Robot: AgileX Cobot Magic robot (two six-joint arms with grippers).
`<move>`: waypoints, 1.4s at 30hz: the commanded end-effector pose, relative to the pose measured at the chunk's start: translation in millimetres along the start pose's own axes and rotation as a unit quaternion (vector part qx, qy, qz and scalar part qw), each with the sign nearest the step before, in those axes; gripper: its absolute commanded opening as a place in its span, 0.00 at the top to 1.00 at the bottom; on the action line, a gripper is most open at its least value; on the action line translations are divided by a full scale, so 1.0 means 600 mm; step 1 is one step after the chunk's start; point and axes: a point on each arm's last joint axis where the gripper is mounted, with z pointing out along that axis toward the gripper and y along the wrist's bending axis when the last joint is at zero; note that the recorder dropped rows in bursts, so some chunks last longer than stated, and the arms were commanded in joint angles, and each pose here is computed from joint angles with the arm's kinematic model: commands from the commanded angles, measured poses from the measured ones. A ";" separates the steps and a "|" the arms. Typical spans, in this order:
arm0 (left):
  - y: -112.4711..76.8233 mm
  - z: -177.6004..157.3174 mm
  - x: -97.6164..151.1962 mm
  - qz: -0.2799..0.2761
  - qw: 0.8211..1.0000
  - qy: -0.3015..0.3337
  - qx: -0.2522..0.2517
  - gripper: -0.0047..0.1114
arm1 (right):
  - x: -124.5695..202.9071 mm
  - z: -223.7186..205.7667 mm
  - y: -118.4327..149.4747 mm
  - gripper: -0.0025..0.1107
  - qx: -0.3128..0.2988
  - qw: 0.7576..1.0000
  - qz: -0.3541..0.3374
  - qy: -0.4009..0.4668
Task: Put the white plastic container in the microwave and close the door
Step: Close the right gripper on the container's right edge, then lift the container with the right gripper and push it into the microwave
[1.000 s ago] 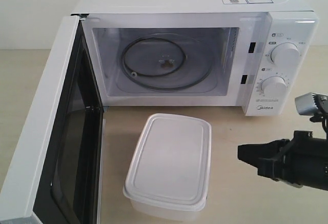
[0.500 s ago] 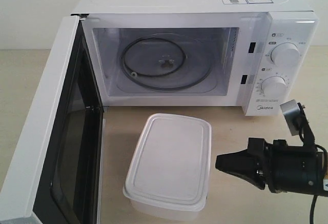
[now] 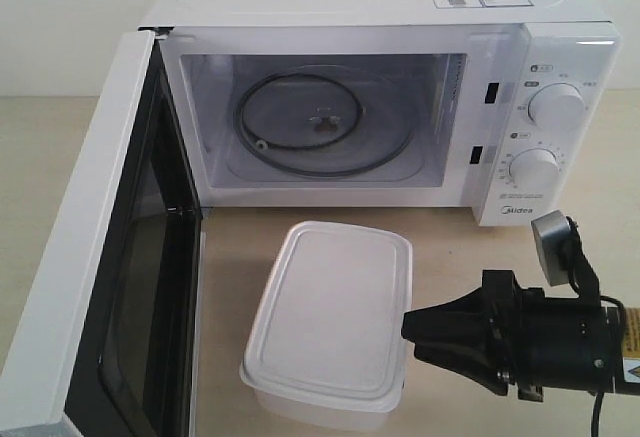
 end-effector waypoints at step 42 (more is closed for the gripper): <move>0.000 0.000 0.000 -0.006 1.000 -0.004 0.001 0.92 | -0.017 0.033 -0.002 0.81 0.058 0.998 0.032 0.013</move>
